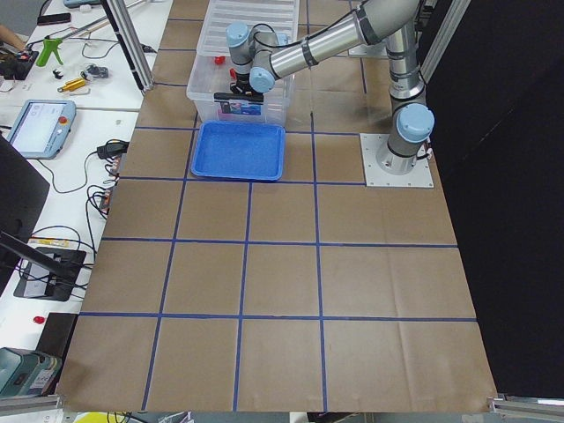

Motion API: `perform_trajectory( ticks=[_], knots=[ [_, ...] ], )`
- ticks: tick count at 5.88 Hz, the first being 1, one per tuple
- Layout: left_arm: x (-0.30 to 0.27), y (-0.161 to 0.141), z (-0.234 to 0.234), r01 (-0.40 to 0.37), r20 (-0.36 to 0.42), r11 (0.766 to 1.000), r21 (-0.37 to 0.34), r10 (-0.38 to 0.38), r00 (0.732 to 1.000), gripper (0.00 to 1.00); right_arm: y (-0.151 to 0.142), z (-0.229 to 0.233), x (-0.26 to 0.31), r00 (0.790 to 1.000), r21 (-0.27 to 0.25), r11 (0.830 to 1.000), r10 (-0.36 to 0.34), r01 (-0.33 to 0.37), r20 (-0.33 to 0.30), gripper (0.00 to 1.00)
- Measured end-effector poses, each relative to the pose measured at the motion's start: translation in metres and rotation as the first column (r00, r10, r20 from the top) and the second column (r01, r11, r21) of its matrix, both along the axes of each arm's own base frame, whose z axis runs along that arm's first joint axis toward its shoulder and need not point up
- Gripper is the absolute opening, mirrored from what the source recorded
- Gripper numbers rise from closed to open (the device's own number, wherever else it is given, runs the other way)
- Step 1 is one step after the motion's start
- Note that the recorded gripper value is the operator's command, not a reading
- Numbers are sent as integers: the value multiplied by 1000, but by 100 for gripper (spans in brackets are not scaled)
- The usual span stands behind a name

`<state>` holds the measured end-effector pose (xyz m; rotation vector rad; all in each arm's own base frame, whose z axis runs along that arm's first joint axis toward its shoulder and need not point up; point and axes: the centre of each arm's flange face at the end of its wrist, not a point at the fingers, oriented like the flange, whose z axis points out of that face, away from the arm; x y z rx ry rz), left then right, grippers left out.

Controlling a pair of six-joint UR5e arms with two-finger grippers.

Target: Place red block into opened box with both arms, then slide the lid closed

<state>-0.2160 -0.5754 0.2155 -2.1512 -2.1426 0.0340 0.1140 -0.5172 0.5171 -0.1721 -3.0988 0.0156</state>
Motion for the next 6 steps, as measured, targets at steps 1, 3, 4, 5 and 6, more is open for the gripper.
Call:
perform_trajectory(
  ticks=[1, 3, 4, 5, 6],
  knots=[
    [-1, 3, -13, 4, 1, 1000, -8, -4, 1000, 8, 0, 0, 0, 1000, -1, 1000, 0, 0, 0, 100],
    [-3, 5, -23, 7, 1, 1000, -6, -7, 1000, 98, 0, 0, 0, 1000, -1, 1000, 0, 0, -2, 100],
    [-3, 4, -18, 8, 3, 1000, -11, -8, 1000, 96, 0, 0, 0, 1000, -1, 1000, 0, 0, -3, 100],
    [-4, 3, -3, 9, 1, 1000, -29, -9, 1000, 95, 0, 0, 0, 1000, -1, 1000, 0, 0, -3, 100],
    [-3, 2, 27, 5, -7, 999, -44, -5, 1000, 96, 0, 0, -1, 1000, -1, 1000, 1, -1, -4, 100]
  ],
)
